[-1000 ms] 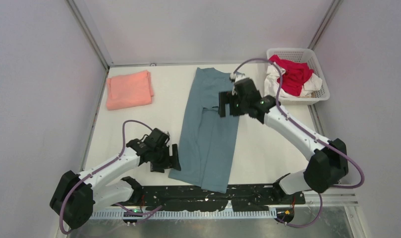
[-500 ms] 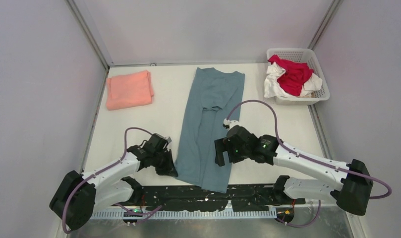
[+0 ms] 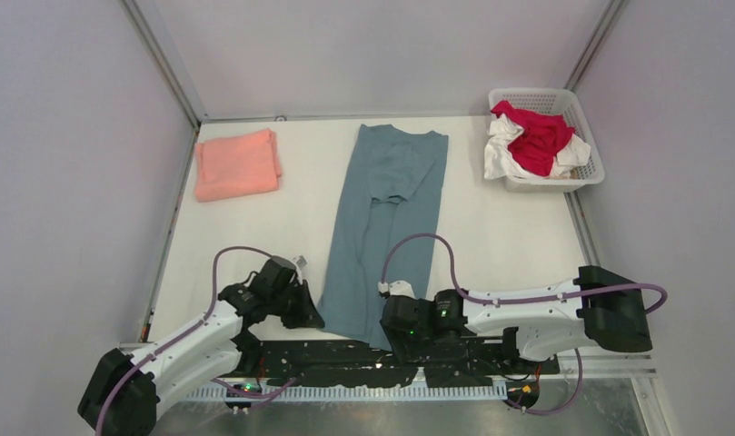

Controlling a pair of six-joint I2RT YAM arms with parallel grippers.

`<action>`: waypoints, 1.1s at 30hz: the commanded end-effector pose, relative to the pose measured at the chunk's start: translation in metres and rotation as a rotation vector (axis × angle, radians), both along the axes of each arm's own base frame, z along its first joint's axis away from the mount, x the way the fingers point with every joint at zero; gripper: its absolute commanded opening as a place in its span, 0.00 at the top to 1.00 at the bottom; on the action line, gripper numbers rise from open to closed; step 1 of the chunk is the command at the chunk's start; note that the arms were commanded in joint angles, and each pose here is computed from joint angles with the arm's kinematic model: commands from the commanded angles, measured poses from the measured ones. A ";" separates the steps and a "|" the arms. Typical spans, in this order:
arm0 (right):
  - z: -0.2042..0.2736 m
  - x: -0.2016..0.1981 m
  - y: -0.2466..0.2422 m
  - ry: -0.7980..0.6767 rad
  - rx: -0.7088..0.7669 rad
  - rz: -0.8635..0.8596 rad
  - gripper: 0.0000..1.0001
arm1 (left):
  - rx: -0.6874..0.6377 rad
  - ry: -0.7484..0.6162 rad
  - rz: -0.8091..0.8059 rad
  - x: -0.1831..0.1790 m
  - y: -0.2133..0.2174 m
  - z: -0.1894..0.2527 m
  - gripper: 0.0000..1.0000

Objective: Fold and stack the t-shirts
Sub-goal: Grab the bottom of the folded rectangular tshirt with both arms, then fold the folded rectangular tshirt in 1/3 of the way

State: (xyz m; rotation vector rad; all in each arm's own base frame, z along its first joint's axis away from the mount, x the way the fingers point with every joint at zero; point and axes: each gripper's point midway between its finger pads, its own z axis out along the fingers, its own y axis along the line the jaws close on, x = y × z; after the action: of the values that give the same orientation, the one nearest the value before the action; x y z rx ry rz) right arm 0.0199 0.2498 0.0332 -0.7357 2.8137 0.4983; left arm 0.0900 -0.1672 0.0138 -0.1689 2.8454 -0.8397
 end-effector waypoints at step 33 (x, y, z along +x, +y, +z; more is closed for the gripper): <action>0.079 0.167 -0.024 -0.408 0.046 -0.311 0.95 | -0.076 -0.378 0.025 0.144 -0.056 0.134 1.00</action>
State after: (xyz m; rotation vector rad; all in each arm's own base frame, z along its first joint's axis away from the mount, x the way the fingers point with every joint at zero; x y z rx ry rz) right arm 0.1415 0.2290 0.0801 -0.2804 2.5997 0.3199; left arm 0.1793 -0.2115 0.1168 -0.0774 2.5814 -0.9165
